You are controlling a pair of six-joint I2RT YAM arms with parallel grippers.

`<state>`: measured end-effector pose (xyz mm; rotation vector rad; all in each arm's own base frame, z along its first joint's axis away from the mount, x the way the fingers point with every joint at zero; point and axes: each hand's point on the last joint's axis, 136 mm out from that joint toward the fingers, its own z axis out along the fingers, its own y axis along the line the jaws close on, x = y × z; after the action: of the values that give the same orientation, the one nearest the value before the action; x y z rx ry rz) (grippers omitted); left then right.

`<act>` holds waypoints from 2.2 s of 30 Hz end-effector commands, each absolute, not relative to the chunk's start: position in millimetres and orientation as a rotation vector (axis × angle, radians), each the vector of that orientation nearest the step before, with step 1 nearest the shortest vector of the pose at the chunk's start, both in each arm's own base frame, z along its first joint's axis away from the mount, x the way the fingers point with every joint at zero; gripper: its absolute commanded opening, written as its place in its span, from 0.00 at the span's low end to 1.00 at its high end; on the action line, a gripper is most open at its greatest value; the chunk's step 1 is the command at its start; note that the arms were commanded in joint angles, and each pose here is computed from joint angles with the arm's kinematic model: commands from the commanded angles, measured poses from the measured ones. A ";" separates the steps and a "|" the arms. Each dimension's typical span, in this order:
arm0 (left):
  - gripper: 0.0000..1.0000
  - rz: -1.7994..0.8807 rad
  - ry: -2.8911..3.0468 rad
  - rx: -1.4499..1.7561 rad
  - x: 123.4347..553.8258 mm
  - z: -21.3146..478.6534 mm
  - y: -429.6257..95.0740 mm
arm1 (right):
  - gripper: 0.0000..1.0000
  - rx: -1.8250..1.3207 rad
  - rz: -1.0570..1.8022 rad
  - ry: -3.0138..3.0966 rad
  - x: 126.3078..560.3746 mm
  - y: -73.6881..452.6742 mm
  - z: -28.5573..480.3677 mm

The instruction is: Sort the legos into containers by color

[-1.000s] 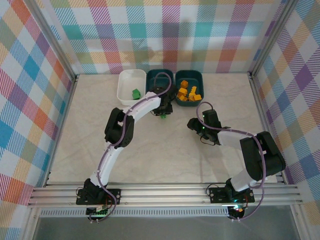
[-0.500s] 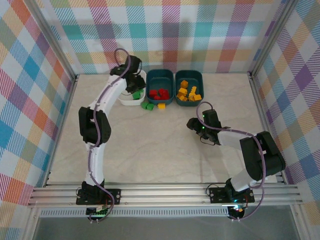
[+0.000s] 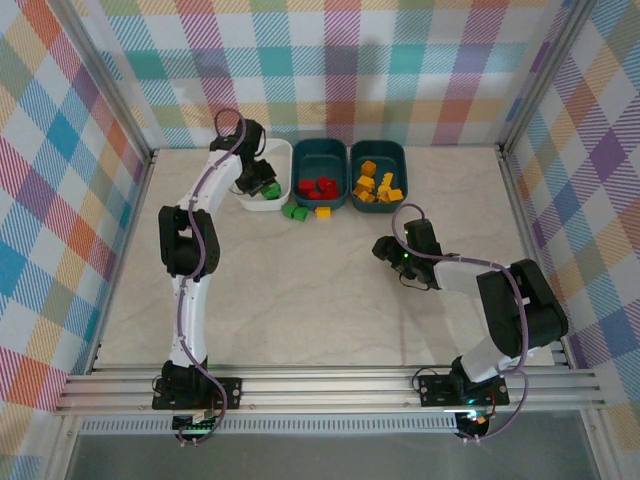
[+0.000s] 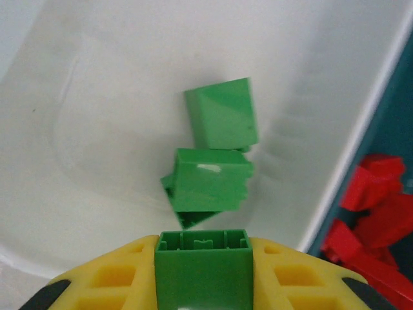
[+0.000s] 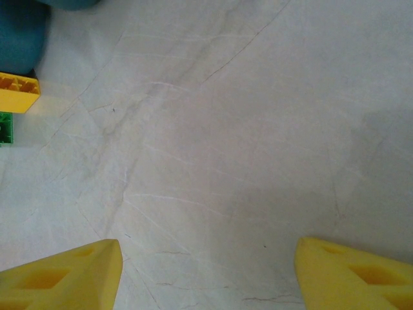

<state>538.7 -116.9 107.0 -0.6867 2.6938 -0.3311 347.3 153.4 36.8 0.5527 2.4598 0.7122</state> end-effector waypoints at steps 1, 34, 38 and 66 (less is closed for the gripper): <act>0.32 -0.337 2.699 -0.679 541.5 112.9 -110.4 | 0.71 0.561 0.744 2.447 355.1 157.3 39.8; 0.71 -0.054 2.660 -0.073 467.1 120.1 -202.3 | 0.73 0.564 0.767 2.474 357.4 163.0 32.3; 0.72 0.014 2.683 -0.061 464.6 99.0 -207.4 | 0.72 0.564 0.770 2.477 357.0 163.4 31.4; 0.15 0.028 2.686 -0.564 438.3 27.6 -90.8 | 0.72 0.558 0.754 2.490 358.8 163.3 26.5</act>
<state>428.1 -88.5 34.9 -0.5613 2.6861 0.0322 351.7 157.0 35.3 0.5775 2.4888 0.7389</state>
